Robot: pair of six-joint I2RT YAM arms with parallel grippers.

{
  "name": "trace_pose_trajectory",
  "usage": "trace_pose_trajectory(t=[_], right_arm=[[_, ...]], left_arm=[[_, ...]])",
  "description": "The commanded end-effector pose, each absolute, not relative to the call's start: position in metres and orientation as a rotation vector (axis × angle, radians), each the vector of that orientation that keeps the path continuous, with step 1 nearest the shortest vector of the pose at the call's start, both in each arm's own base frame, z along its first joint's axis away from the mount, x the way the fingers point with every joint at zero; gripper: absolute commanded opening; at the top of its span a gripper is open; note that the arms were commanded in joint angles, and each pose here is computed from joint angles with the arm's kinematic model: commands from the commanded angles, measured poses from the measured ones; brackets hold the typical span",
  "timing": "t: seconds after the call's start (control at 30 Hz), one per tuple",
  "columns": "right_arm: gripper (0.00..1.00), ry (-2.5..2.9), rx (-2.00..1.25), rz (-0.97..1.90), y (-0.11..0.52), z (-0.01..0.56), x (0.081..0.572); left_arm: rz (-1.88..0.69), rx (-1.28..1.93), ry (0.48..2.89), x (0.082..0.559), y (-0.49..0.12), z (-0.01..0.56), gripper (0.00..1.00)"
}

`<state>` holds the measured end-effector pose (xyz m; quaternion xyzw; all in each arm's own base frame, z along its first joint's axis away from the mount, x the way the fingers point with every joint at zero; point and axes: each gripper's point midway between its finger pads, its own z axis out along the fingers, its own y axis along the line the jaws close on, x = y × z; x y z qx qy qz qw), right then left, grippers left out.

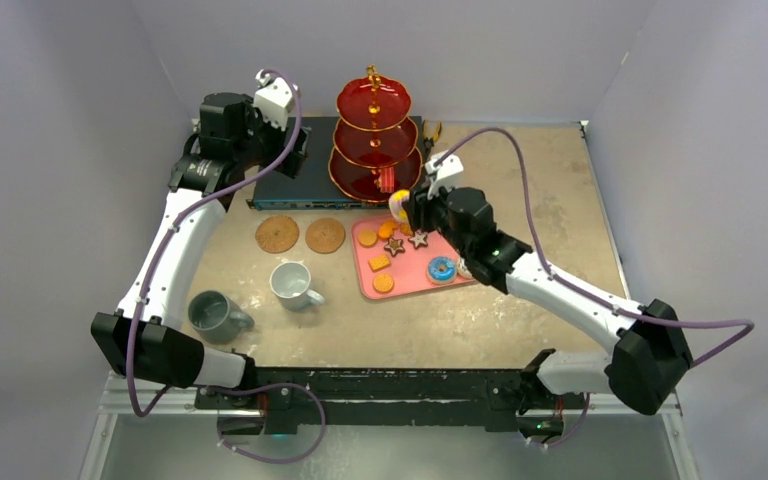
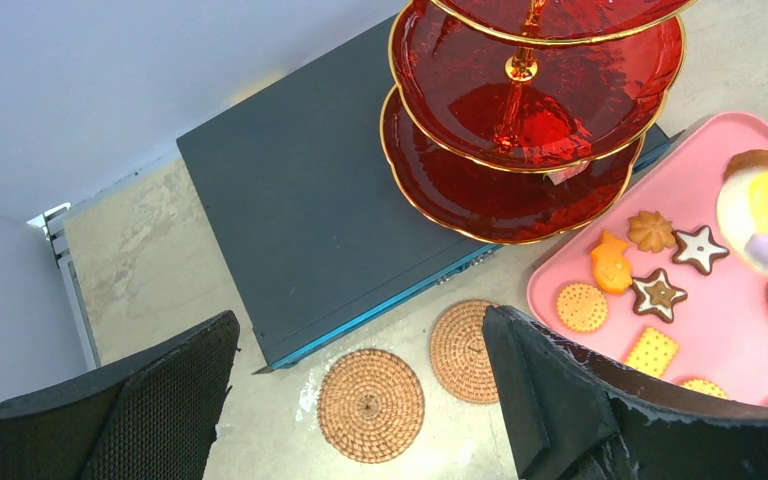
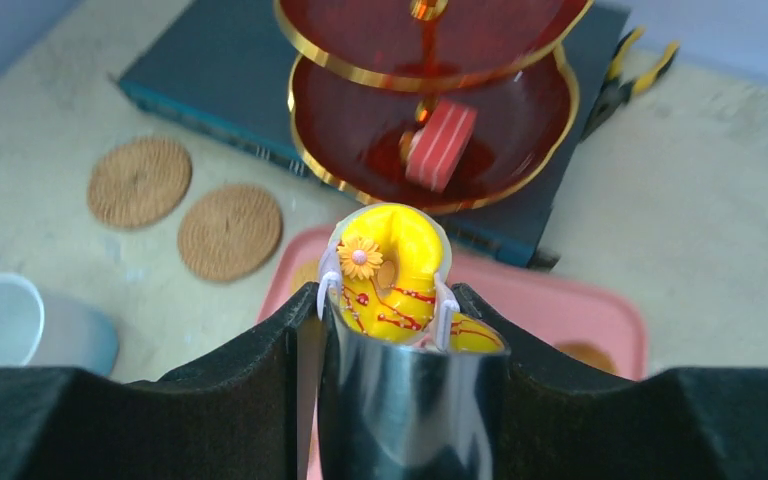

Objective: Serve the afternoon tea

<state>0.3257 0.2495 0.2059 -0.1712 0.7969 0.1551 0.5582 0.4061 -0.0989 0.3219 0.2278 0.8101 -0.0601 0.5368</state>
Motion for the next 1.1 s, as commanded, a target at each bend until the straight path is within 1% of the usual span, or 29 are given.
trace_pose_trajectory(t=[0.0,0.07,0.17,0.33,0.5,0.7,0.93,1.07], right_arm=[[0.47,1.726,-0.316,0.351,0.232,0.269,0.368],[0.47,1.669,-0.294,0.357,0.229,0.29,0.385],[0.47,1.631,-0.299,0.351,0.23,0.306,0.406],[0.49,1.622,-0.337,0.32,0.238,0.314,0.435],[0.49,1.614,-0.346,0.318,0.242,0.318,0.453],[0.49,1.59,-0.39,0.313,0.251,0.32,0.464],[0.5,1.602,-0.414,0.361,0.263,0.309,0.469],[0.55,1.61,-0.414,0.367,0.265,0.3,0.47]], left_arm=[[-0.149,0.526,1.865,0.404,-0.098,0.344,0.92],[-0.147,0.526,1.864,0.403,-0.098,0.345,0.92],[-0.148,0.524,1.861,0.402,-0.097,0.346,0.92],[-0.146,0.522,1.855,0.401,-0.097,0.348,0.92],[-0.147,0.519,1.851,0.402,-0.097,0.349,0.92],[-0.15,0.519,1.848,0.404,-0.098,0.35,0.92],[-0.151,0.514,1.846,0.405,-0.098,0.35,0.92],[-0.151,0.512,1.844,0.405,-0.098,0.351,0.92]])
